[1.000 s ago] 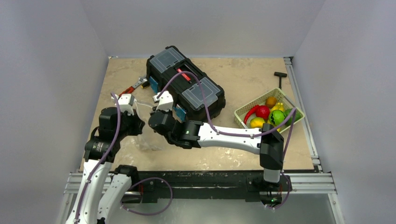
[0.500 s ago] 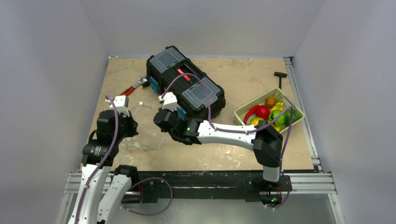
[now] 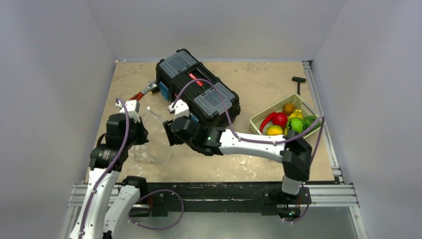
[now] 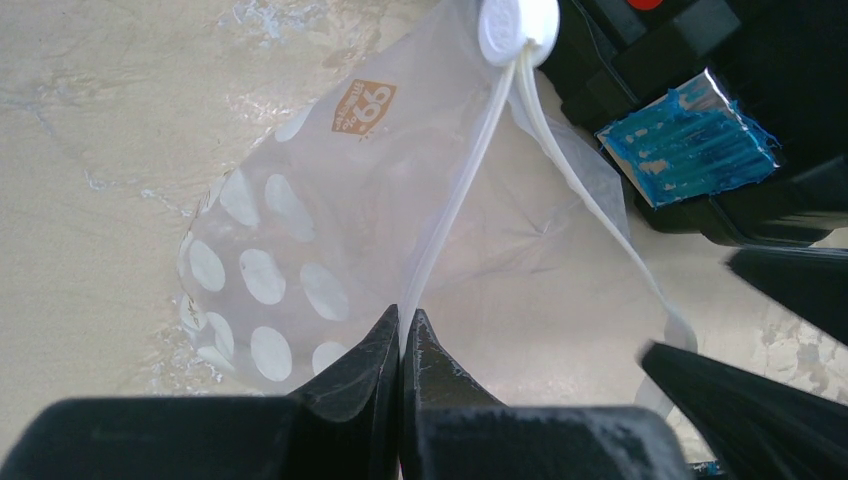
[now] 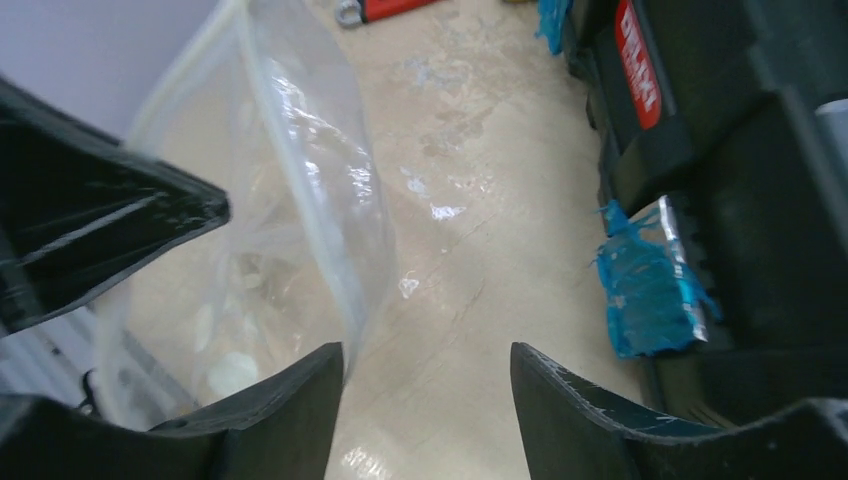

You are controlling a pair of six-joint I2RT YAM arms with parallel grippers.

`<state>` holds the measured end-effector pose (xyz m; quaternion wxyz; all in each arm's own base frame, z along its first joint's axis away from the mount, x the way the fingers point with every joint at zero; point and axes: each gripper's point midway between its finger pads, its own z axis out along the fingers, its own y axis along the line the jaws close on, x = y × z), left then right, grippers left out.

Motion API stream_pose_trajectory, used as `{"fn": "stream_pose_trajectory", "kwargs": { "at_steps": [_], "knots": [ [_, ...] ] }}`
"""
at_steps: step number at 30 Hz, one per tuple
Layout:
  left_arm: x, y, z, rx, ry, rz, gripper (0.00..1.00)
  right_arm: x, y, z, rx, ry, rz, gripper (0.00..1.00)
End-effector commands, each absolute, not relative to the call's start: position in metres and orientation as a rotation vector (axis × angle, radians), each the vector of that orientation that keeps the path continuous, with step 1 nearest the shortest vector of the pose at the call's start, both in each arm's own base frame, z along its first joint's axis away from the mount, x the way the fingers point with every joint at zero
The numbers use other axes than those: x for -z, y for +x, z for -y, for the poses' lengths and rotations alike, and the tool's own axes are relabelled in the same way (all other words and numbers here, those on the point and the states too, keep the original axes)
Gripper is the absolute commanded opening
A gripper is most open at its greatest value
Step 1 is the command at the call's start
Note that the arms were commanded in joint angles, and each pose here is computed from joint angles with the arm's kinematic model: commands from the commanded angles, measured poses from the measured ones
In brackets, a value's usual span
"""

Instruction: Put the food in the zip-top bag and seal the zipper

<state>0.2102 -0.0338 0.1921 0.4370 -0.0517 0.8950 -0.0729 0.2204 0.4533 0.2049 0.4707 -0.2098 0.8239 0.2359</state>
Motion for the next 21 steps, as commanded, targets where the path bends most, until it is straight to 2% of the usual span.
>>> {"fn": "stream_pose_trajectory", "kwargs": {
  "at_steps": [1, 5, 10, 21],
  "knots": [
    [-0.21, 0.217, 0.038, 0.211, -0.136, -2.178, 0.0, -0.296, 0.216, -0.428, -0.724, -0.452, -1.818, 0.63],
    [-0.209, 0.217, 0.038, 0.21, -0.135, -2.18, 0.0, -0.317, 0.22, -0.381, -0.67, -0.342, -1.757, 0.63],
    [-0.21, 0.217, 0.041, 0.234, -0.12, -2.18, 0.0, -0.316, 0.249, -0.289, -0.441, -0.094, -1.69, 0.69],
    [-0.212, 0.217, 0.045, 0.258, -0.107, -2.176, 0.0, -0.285, 0.288, -0.124, -0.131, 0.376, -1.628, 0.64]
  ]
}}
